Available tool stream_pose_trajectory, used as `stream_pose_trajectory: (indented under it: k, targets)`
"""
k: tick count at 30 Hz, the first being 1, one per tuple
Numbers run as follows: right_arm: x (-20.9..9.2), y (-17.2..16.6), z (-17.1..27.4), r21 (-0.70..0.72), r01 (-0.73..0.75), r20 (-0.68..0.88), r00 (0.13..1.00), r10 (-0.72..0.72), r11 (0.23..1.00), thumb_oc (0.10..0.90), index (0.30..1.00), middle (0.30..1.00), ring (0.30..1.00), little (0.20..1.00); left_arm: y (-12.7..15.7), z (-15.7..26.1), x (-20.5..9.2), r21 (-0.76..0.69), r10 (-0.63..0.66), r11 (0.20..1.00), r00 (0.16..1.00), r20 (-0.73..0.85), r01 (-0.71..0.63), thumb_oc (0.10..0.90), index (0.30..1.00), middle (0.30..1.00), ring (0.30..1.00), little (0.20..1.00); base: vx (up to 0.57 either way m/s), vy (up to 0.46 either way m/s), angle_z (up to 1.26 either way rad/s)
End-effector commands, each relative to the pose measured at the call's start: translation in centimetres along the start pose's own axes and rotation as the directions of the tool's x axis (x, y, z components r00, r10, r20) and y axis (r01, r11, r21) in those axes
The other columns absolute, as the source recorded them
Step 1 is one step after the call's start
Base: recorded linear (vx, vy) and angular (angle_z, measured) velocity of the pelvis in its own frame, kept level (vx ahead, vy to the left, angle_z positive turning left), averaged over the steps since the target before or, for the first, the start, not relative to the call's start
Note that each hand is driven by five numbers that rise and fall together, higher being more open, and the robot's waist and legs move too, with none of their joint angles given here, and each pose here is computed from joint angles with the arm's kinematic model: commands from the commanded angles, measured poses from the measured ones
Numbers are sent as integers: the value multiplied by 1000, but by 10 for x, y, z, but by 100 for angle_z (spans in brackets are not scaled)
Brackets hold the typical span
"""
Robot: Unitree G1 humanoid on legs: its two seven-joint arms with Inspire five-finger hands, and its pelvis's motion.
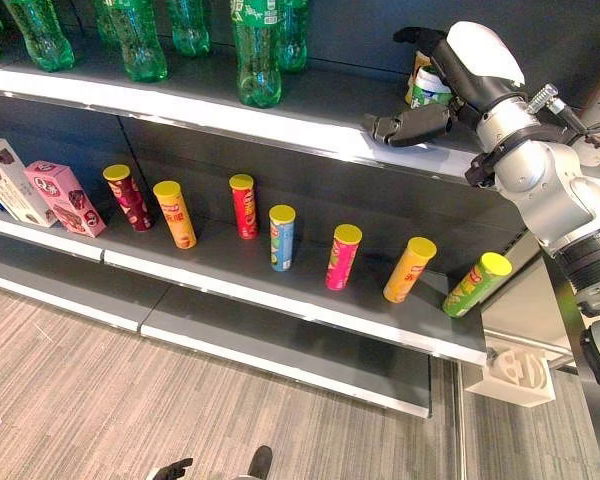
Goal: Put the goods on the table back onto the shelves and tidy them up.
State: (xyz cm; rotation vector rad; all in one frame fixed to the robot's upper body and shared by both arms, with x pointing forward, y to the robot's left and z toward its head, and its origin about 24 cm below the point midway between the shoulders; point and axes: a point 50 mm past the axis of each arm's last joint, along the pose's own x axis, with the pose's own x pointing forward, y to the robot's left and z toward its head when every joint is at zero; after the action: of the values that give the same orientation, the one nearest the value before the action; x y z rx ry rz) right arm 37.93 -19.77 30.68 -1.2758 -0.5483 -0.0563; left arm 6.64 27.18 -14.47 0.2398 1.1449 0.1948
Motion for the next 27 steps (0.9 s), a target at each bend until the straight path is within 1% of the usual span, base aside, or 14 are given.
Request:
stream_pose_trajectory:
  k: [1, 2, 4, 8, 11, 13, 14, 15, 16, 18, 22, 24, 25, 27]
  targets:
    - [11, -39, 12, 68, 197, 25, 980, -199, 978, 800, 900, 900, 900, 900, 29, 10, 1, 49, 82, 995, 996, 28, -83, 800, 900, 900, 900, 900, 0, 0, 0]
    - [11, -39, 12, 68, 197, 24, 980, -199, 978, 800, 900, 900, 900, 900, 29, 10, 1, 49, 82, 995, 996, 28, -84, 800, 900, 900, 900, 900, 0, 0, 0]
    - [7, -48, 14, 150, 262, 32, 963, -269, 953, 800, 900, 900, 900, 900, 27, 9, 2, 51, 81, 995, 996, 22, -82, 800, 900, 900, 900, 900, 0, 0, 0]
    - [2, -68, 17, 142, 347, 59, 932, -358, 927, 800, 900, 900, 900, 900, 27, 11, 2, 50, 83, 995, 996, 29, -85, 800, 900, 900, 900, 900, 0, 0, 0]
    - [-8, -90, 28, 107, 452, 127, 877, -463, 886, 800, 900, 900, 900, 900, 24, 15, 3, 45, 87, 995, 995, 40, -89, 800, 900, 900, 900, 900, 0, 9, -9]
    - [-20, -110, 33, 78, 551, 172, 813, -556, 831, 800, 900, 900, 900, 900, 21, 18, 4, 41, 91, 995, 995, 48, -93, 800, 900, 900, 900, 900, 1, 5, -10]
    - [-21, -110, 32, 78, 552, 170, 813, -557, 830, 800, 900, 900, 900, 900, 22, 19, 4, 44, 92, 995, 995, 48, -94, 800, 900, 900, 900, 900, 0, 0, 0]
    - [-28, -121, 35, 67, 607, 193, 771, -607, 792, 800, 900, 900, 900, 900, 21, 20, 5, 42, 95, 994, 994, 51, -97, 800, 900, 900, 900, 900, 0, 0, 0]
    - [-29, -121, 34, 67, 608, 191, 771, -608, 791, 800, 900, 900, 900, 900, 21, 20, 5, 44, 96, 994, 994, 51, -98, 800, 900, 900, 900, 900, 0, 0, 0]
    - [-40, -135, 38, 63, 673, 220, 711, -668, 737, 800, 900, 900, 900, 900, 18, 21, 6, 47, 97, 994, 994, 48, -99, 800, 900, 900, 900, 900, 0, 0, 0]
    - [-51, -142, 41, 85, 708, 244, 667, -704, 701, 800, 900, 900, 900, 900, 17, 20, 7, 46, 104, 993, 994, 38, -106, 800, 900, 900, 900, 900, -1, 2, -4]
    - [-58, -142, 46, 160, 705, 257, 646, -719, 690, 800, 900, 900, 900, 900, 16, 19, 7, 48, 108, 993, 994, 27, -110, 800, 900, 900, 900, 900, 0, 5, -8]
    - [-66, -137, 49, 307, 665, 252, 633, -732, 681, 800, 900, 900, 900, 900, 13, 19, 8, 44, 104, 994, 994, 20, -104, 800, 900, 900, 900, 900, 3, 6, -16]
    - [-74, -133, 51, 443, 618, 246, 612, -751, 649, 800, 900, 900, 900, 900, 10, 18, 8, 44, 93, 995, 996, 17, -94, 800, 900, 900, 900, 900, 2, 2, -19]
